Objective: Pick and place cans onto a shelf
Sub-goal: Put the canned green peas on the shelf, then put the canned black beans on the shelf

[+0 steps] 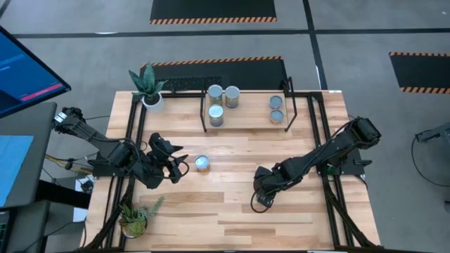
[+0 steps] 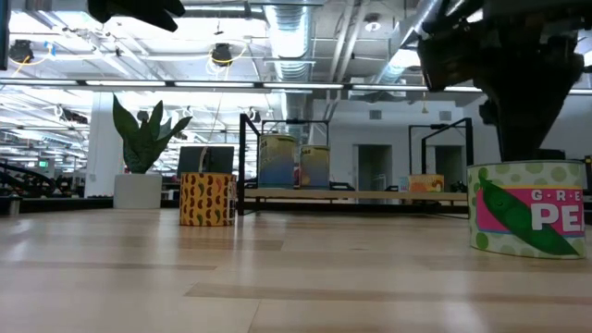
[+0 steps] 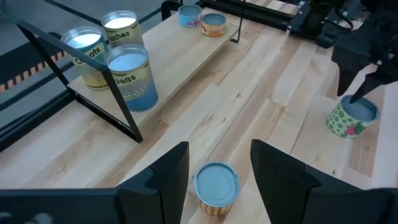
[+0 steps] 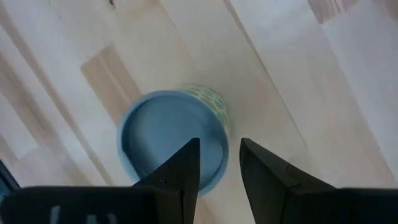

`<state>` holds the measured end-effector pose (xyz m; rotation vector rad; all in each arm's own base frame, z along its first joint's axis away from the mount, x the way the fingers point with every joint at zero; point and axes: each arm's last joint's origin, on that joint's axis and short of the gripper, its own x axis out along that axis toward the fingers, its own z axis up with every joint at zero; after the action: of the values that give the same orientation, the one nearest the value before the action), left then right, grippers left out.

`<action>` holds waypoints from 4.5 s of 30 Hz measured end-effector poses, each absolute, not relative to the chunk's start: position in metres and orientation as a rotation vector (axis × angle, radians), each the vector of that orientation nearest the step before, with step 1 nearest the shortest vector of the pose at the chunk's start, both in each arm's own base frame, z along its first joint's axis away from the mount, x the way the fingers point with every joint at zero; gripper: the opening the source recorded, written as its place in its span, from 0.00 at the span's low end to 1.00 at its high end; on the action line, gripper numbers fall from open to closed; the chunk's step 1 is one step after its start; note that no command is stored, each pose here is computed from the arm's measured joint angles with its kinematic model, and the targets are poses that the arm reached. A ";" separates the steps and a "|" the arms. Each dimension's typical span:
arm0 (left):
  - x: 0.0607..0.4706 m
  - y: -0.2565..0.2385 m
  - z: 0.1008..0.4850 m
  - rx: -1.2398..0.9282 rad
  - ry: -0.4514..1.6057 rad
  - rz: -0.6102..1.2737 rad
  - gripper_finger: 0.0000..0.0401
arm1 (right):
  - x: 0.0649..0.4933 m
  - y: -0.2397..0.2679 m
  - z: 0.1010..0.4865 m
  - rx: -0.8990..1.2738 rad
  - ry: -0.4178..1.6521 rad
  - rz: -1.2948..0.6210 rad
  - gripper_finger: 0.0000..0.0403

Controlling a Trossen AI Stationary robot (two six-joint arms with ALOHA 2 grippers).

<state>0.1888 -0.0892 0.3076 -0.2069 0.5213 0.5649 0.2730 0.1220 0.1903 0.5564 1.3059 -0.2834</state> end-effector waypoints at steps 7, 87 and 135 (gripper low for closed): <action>0.189 -0.089 0.308 -0.206 0.521 0.565 0.41 | 0.268 0.122 0.179 0.584 1.316 -0.249 0.32; 0.189 -0.087 0.309 -0.236 0.446 0.637 0.41 | 0.297 -0.240 0.249 0.545 1.082 -0.839 0.03; 0.189 -0.089 0.308 -0.273 0.483 0.601 0.41 | 0.328 -0.135 0.295 0.539 1.124 -0.319 0.18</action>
<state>0.1888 -0.0887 0.3081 -0.2730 0.4832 0.6011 0.3277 -0.1346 0.2953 0.5387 1.1237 -0.3188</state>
